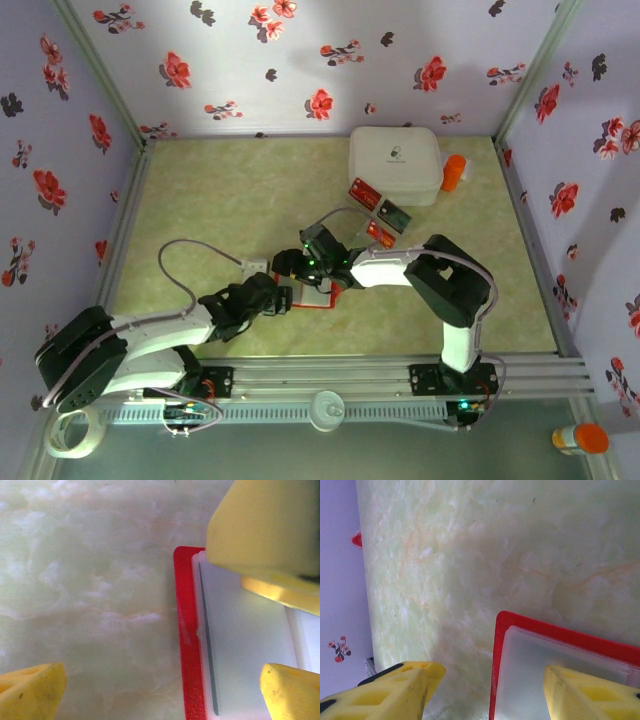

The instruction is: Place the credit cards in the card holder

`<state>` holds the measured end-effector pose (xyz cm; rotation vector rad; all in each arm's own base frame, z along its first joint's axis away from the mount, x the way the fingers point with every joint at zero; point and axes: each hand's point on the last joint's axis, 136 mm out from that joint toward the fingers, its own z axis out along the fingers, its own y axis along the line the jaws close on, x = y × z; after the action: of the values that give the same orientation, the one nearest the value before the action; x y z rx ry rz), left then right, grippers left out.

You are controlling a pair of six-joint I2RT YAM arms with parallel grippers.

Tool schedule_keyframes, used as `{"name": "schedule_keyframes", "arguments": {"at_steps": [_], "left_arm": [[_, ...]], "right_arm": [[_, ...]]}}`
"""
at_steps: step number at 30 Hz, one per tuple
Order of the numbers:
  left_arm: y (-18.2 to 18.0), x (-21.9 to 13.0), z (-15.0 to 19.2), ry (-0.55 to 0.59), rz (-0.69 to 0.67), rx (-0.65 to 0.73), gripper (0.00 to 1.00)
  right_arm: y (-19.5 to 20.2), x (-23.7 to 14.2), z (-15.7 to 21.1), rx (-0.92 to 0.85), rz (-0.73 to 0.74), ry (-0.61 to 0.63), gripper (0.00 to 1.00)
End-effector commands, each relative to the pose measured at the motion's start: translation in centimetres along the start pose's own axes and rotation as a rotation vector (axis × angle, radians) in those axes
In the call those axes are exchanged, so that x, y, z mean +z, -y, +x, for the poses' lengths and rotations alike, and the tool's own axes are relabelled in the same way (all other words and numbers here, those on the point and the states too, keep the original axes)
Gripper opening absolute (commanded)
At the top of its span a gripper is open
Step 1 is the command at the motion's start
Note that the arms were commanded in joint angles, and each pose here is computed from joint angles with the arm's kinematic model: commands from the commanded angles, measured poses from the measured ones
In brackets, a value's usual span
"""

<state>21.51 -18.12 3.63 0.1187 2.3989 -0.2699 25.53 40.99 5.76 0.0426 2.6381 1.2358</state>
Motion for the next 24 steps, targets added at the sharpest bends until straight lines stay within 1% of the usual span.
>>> {"name": "schedule_keyframes", "arguments": {"at_steps": [1,7,10,12,15,17,19,22,24], "left_arm": [[-1.1,0.4,0.1,0.012,-0.048,-0.014,1.00],[-1.9,0.8,0.8,-0.012,-0.087,-0.024,1.00],[-2.1,0.8,1.0,-0.019,-0.096,-0.031,1.00],[-2.2,0.8,0.9,-0.019,-0.097,-0.035,1.00],[-2.2,0.6,0.9,-0.017,-0.096,-0.040,1.00],[-2.2,0.5,0.8,-0.015,-0.094,-0.041,1.00],[-2.2,0.5,0.7,-0.013,-0.094,-0.040,1.00],[-2.3,0.4,0.8,-0.016,-0.095,-0.040,1.00],[-2.3,0.4,0.8,-0.017,-0.097,-0.040,1.00]], "right_arm": [[-1.9,-1.6,-1.4,-0.001,-0.051,0.029,0.63],[-2.4,-5.0,-3.5,-0.030,-0.038,0.080,0.63],[-1.5,-7.6,-4.8,-0.070,0.023,0.115,0.63],[0.0,-9.7,-5.3,-0.108,0.111,0.127,0.63],[2.8,-13.3,-6.3,-0.188,0.280,0.146,0.63],[5.0,-16.1,-7.4,-0.239,0.426,0.167,0.63],[6.8,-18.4,-8.1,-0.293,0.542,0.168,0.63],[8.9,-21.1,-9.1,-0.349,0.671,0.161,0.60],[9.8,-22.2,-9.7,-0.378,0.735,0.156,0.57]]}}
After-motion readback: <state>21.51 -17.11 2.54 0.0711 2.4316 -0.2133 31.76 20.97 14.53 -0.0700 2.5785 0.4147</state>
